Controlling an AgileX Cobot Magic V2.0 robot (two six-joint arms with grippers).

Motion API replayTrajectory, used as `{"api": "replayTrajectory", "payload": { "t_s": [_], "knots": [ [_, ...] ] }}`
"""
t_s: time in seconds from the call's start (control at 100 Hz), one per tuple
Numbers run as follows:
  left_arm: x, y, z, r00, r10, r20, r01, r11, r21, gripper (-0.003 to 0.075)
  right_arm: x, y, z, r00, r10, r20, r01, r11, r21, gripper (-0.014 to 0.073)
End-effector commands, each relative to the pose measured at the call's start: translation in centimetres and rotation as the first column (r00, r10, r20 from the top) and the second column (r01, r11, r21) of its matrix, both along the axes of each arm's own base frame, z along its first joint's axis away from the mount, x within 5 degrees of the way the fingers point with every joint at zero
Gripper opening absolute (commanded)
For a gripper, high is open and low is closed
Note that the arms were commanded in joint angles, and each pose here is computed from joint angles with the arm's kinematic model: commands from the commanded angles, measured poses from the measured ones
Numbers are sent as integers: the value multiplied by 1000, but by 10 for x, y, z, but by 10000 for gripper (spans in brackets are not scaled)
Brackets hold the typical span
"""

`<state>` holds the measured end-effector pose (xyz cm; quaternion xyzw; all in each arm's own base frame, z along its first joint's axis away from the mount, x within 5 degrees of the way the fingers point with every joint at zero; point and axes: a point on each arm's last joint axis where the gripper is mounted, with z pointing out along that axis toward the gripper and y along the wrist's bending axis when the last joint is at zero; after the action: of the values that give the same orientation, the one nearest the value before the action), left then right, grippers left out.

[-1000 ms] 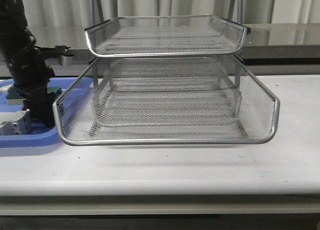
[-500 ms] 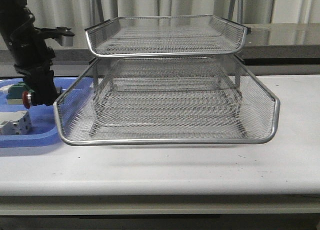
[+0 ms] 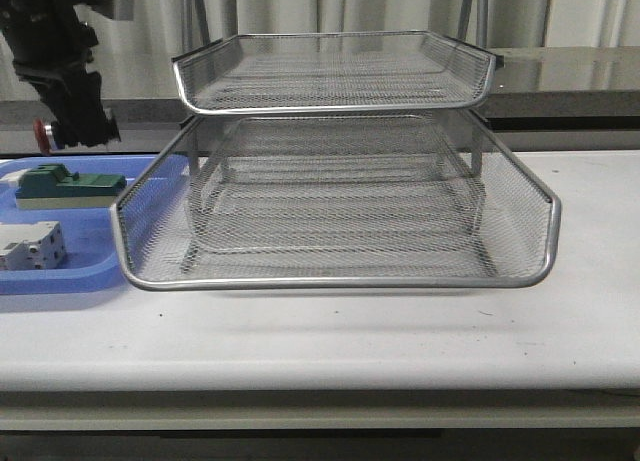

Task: Place button on rack with both arms
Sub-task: 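Grasp the red push button with the left gripper and lift it, then carry the button over the pulled-out tray and lower it in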

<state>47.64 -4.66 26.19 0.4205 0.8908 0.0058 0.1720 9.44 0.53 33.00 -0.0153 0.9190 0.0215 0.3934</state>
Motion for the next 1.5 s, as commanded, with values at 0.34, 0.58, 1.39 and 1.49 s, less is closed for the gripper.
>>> {"api": "replayTrajectory", "payload": {
  "t_s": [0.34,0.58,1.39,1.49],
  "knots": [
    [-91,-18,101,995,-26,98,30,999,-31,43,3,-1,14,996,-8,88,9,1000,-6,-71],
    [-147,-53,125,985,-119,128,126,991,-49,43,3,-1,14,996,-8,88,9,1000,-6,-71],
    [-178,-219,56,879,-470,78,475,877,-69,42,3,-1,14,996,-8,88,9,1000,-5,-71],
    [-173,-228,47,878,-467,103,475,876,-81,43,3,-1,14,996,-8,88,9,1000,-5,-71]
  ]
}}
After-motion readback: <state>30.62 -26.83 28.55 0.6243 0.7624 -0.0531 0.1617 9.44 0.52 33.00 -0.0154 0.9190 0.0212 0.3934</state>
